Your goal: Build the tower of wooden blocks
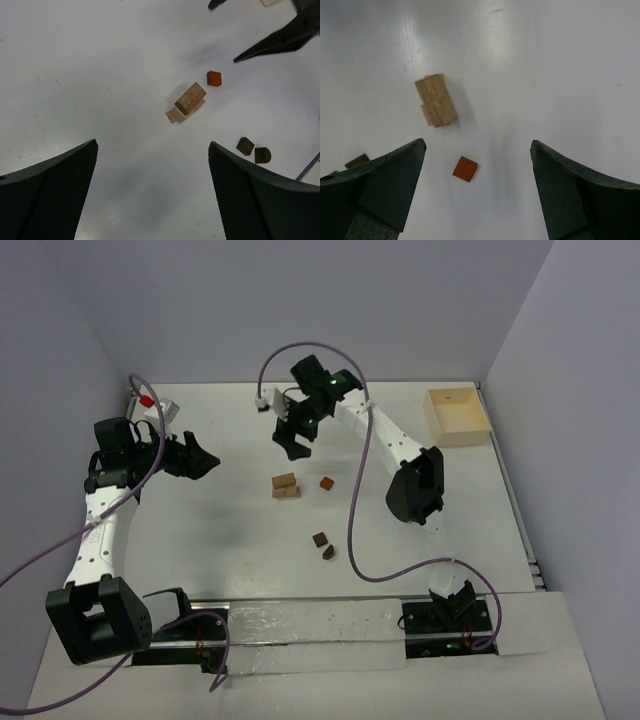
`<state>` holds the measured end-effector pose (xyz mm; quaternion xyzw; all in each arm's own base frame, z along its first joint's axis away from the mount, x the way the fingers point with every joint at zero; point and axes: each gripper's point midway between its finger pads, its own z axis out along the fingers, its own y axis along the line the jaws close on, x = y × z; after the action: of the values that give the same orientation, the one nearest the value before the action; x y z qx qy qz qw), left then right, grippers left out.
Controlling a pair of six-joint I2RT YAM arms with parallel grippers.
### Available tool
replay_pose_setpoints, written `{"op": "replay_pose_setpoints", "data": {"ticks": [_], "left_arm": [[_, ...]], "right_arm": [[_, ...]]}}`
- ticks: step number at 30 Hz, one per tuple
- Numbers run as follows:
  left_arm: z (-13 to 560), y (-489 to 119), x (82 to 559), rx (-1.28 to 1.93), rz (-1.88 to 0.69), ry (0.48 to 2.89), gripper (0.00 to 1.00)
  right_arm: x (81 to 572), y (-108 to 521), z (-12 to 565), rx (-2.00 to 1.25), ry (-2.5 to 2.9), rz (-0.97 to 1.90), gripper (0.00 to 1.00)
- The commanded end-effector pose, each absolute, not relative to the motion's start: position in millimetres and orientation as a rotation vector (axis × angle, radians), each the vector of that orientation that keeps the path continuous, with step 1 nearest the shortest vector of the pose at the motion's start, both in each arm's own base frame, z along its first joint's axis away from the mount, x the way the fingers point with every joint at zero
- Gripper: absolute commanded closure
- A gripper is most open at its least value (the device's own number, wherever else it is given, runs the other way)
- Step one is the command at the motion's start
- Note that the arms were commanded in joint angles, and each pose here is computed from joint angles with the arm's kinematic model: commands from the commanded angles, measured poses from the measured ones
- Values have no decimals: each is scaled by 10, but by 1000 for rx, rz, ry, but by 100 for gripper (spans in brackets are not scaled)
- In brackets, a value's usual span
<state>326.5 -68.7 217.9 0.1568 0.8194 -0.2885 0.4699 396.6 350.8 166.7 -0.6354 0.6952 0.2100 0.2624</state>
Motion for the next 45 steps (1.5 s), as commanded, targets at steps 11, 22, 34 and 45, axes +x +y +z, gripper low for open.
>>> {"op": "replay_pose_setpoints", "data": {"ticks": [11, 22, 34, 45], "left_arm": [[2351, -744, 3229, 477, -762, 1905, 3], [2303, -737, 3229, 489, -757, 1910, 3], [2270, -736, 3246, 490, -762, 1918, 3], [2285, -726, 3264, 495, -752, 1917, 3]], "right_arm": [[3378, 3705, 1035, -2064, 1815, 598, 5], [3472, 3753, 891, -2047, 1838, 576, 4], [3516, 3882, 691, -2064, 1817, 536, 3], [3415, 3899, 460, -2104, 1842, 548, 6]]}}
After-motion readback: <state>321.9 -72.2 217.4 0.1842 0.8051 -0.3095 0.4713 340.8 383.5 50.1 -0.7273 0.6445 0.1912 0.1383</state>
